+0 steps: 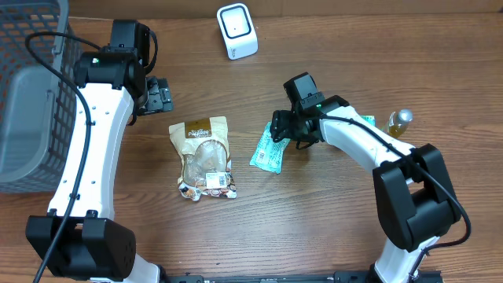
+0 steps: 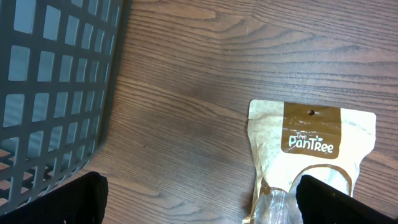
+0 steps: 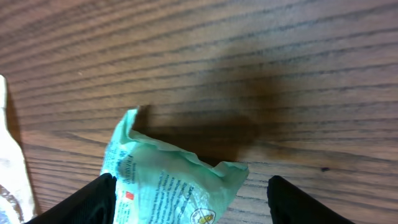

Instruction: Scan the item barcode

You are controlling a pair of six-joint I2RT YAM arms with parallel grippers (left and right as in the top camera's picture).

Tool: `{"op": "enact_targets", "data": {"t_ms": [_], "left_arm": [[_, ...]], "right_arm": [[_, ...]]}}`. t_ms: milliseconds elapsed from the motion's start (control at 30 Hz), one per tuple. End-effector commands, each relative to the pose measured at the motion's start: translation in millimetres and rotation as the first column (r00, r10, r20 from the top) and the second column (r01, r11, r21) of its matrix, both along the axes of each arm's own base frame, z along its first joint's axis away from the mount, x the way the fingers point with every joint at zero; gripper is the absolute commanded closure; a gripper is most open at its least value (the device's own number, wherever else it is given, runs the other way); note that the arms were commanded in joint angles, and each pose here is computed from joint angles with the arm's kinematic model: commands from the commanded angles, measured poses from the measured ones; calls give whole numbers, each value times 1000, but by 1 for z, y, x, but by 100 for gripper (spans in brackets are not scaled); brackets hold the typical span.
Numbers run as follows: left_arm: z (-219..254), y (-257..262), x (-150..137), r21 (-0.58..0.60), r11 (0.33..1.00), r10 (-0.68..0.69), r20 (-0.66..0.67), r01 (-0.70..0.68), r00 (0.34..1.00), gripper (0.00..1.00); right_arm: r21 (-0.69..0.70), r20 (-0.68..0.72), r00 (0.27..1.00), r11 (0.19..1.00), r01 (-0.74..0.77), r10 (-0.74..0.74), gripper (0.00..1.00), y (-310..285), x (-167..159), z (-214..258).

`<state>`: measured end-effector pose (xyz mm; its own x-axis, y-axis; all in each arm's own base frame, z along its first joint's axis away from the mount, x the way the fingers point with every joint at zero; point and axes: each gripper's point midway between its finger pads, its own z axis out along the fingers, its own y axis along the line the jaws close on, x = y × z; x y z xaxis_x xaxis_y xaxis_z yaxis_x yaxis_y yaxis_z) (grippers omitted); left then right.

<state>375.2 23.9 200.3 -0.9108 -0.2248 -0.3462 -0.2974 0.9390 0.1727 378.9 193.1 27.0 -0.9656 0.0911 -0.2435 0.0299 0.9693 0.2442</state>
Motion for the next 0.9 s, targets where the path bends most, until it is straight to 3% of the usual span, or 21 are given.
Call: {"op": "enact_targets", "data": {"t_ms": [0,233,333,433,867], "left_arm": [[3,4,3,14,1000,2,9,-2,1000,0],[3,4,3,14,1000,2,9,-2,1000,1],[3,4,3,14,1000,2,9,-2,1000,1],[3,4,3,14,1000,2,9,-2,1000,0],[3,4,3,14,1000,2,9,-2,1000,0]], "right_arm": [[0,-27,999,1000,21,-21,30,-9,0,-9],[163,-87,996,986,37,-23,30,-8,2,-2],[211,-99,995,977,22,-1,36,-9,2,1],[214,-102,995,977,21,1,46,-8,1,1],[180,-193,981,983,41,-5,50,-13,-12,-40]]}}
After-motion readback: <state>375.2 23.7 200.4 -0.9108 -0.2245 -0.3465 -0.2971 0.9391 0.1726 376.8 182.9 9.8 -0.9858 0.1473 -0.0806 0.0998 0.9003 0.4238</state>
